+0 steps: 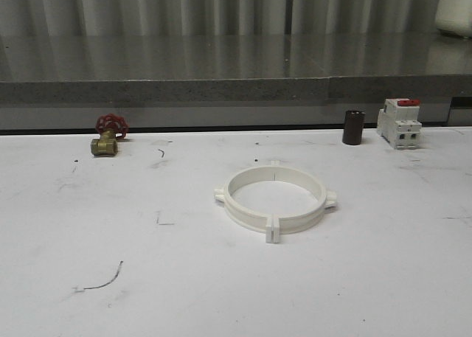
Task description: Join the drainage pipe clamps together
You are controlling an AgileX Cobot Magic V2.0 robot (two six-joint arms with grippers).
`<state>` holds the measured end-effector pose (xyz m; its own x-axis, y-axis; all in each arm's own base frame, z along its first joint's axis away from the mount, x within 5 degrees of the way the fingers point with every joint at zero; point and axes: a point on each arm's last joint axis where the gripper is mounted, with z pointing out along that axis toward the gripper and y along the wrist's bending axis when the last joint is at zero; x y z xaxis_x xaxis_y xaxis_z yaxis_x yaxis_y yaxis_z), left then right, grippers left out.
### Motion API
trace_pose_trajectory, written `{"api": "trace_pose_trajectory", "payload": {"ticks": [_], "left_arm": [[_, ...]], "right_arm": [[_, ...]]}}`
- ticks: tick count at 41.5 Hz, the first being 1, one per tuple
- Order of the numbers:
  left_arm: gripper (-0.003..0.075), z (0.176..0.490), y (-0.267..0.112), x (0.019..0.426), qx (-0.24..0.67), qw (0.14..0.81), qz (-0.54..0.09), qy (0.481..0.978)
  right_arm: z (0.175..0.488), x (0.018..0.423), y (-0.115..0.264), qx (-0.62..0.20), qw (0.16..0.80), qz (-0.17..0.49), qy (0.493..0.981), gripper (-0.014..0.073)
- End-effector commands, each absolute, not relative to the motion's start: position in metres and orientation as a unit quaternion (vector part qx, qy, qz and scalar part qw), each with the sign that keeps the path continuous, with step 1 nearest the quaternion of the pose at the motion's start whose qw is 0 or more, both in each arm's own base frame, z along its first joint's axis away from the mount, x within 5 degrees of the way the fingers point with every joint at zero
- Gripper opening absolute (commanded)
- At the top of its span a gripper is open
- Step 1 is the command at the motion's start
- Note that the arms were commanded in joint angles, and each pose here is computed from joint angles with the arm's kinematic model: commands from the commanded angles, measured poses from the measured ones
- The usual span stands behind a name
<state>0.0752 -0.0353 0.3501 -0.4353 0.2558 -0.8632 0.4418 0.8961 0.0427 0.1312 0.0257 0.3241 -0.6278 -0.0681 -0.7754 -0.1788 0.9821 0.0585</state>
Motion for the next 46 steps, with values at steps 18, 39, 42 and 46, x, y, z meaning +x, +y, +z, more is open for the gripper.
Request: {"api": "trace_pose_trajectory", "payload": {"ticks": [18,39,42,46], "left_arm": [[0.0238,0.362,-0.037,0.077,0.202,0.523,-0.108,0.821],[0.0238,0.362,-0.037,0.077,0.202,0.523,-0.108,0.821],[0.0238,0.362,-0.037,0.077,0.202,0.523,-0.108,0.821],[0.0238,0.362,-0.037,0.077,0.202,0.523,-0.108,0.821]], "right_arm": [[0.32,0.093,0.019,-0.069,0.488,0.068,0.868,0.0299],[0.318,0.093,0.019,-0.07,0.48,0.067,0.872,-0.0116],[0.318,0.093,0.019,-0.07,0.48,0.067,0.872,-0.0116],[0.318,0.093,0.019,-0.07,0.48,0.067,0.872,-0.0116]]}}
